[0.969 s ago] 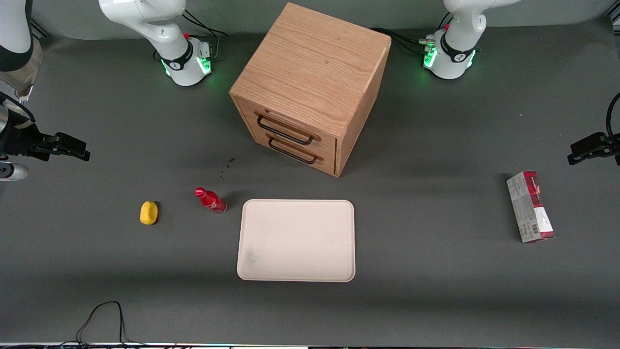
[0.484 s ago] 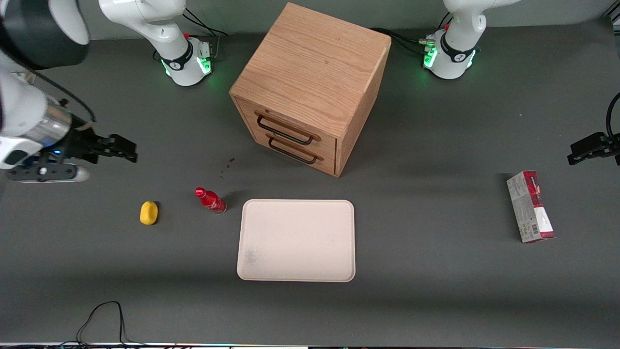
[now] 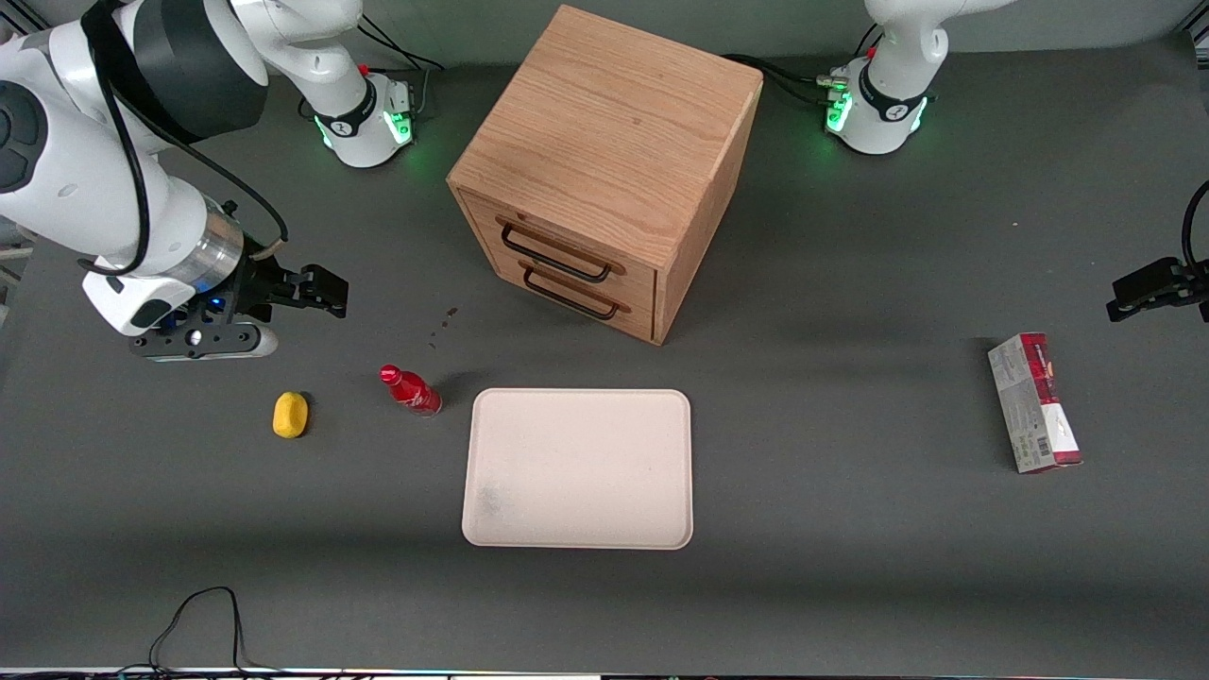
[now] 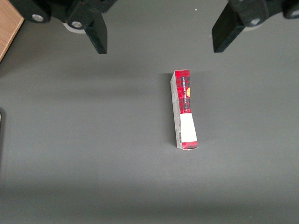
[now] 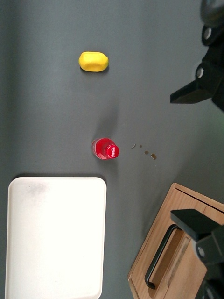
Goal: Place coke bottle on tray
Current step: 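Move the open right gripper toward the red Coca-Cola bottle, then lower the right gripper over the bottle cap and close on it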
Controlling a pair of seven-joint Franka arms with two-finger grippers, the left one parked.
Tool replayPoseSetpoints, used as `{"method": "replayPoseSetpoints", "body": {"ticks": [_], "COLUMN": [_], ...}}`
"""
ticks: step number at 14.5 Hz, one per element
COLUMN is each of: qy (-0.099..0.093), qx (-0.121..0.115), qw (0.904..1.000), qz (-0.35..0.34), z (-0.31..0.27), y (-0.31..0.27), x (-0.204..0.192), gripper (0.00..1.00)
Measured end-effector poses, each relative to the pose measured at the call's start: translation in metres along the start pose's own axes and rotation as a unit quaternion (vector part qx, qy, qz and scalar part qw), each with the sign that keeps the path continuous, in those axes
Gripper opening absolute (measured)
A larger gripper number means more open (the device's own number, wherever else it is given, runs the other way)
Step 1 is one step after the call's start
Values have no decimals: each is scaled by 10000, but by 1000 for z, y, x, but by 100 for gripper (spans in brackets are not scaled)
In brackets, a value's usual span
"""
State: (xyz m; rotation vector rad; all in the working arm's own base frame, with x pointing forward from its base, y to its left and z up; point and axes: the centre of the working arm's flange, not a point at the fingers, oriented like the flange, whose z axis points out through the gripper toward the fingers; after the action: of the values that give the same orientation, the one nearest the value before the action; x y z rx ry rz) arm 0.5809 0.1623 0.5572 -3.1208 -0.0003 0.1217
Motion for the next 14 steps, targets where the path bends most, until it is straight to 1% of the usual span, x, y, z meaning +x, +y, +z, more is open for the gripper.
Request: {"method": "replayPoseSetpoints", "body": {"ticks": [1,2,6,10,14], "qy": [-22,-3,118,87,95], "qx": [-6,-1,36,13,18], "qw": [10000,10000,9999,9999,9999], "qz": [4,4,-92,-112,-103], "z": [4,9,56,126,168], "y": [0,0,-14,-15,-13], "x": [0,1,7,18,19], "gripper": [100,100,100,100,100]}}
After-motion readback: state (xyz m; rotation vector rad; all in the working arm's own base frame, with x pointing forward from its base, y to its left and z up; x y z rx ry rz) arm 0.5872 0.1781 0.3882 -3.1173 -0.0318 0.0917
